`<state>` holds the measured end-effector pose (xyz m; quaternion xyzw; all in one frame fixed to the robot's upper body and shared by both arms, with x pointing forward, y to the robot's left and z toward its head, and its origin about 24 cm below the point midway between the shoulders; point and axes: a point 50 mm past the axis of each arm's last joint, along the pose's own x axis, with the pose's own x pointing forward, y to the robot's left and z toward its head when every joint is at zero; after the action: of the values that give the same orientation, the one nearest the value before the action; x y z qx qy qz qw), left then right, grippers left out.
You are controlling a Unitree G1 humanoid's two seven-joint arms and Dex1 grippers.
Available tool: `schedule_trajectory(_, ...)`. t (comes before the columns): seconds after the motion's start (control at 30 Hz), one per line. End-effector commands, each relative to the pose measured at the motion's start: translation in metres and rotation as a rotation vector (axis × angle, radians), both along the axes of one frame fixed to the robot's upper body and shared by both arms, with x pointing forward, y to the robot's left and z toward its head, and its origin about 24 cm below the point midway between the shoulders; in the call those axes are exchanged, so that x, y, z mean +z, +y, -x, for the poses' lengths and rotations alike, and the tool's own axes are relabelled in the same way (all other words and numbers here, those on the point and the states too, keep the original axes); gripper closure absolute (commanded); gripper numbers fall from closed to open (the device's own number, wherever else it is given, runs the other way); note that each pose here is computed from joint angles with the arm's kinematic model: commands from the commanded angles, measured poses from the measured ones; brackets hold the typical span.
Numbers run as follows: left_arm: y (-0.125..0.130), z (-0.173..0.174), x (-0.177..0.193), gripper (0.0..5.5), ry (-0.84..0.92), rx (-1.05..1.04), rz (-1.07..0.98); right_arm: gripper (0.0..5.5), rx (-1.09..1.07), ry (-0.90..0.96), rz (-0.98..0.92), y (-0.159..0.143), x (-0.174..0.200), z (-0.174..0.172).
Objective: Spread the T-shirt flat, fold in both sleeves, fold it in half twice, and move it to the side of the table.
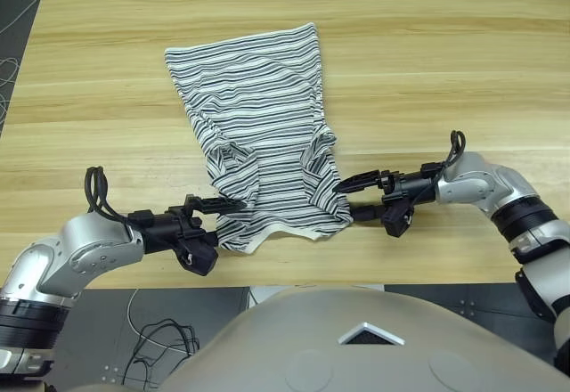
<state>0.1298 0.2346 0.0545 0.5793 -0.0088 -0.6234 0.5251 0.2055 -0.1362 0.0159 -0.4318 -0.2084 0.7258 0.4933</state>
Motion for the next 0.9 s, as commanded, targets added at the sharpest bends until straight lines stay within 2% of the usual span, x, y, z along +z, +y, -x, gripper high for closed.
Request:
schedule_trajectory(0.03,0.004,0.001,-0.002,2.23,0.033,0.006,-0.039,2.56,0.026,0.056,0.113,-0.004,-0.016,0.007)
schedule_trajectory(0.37,0.0,-0.002,0.0,3.92,0.034,0.011,-0.02,4.62,0.024,0.071,0.051,0.001,-0.014,0.006)
schedule_trajectory(0.53,-0.001,-0.006,0.002,4.58,0.024,0.002,-0.01,5.39,0.019,0.089,0.031,0.003,-0.015,0.006)
schedule_trajectory(0.7,-0.001,-0.009,0.003,5.37,0.035,-0.002,-0.007,5.4,0.01,0.094,0.026,0.003,-0.015,0.006)
schedule_trajectory(0.8,-0.003,-0.019,0.014,5.39,0.073,0.08,0.044,5.4,-0.08,0.154,0.059,-0.001,-0.005,-0.005)
schedule_trajectory(0.9,-0.01,-0.022,0.044,5.39,0.35,0.203,0.161,5.4,-0.203,0.411,0.095,-0.006,0.035,-0.025)
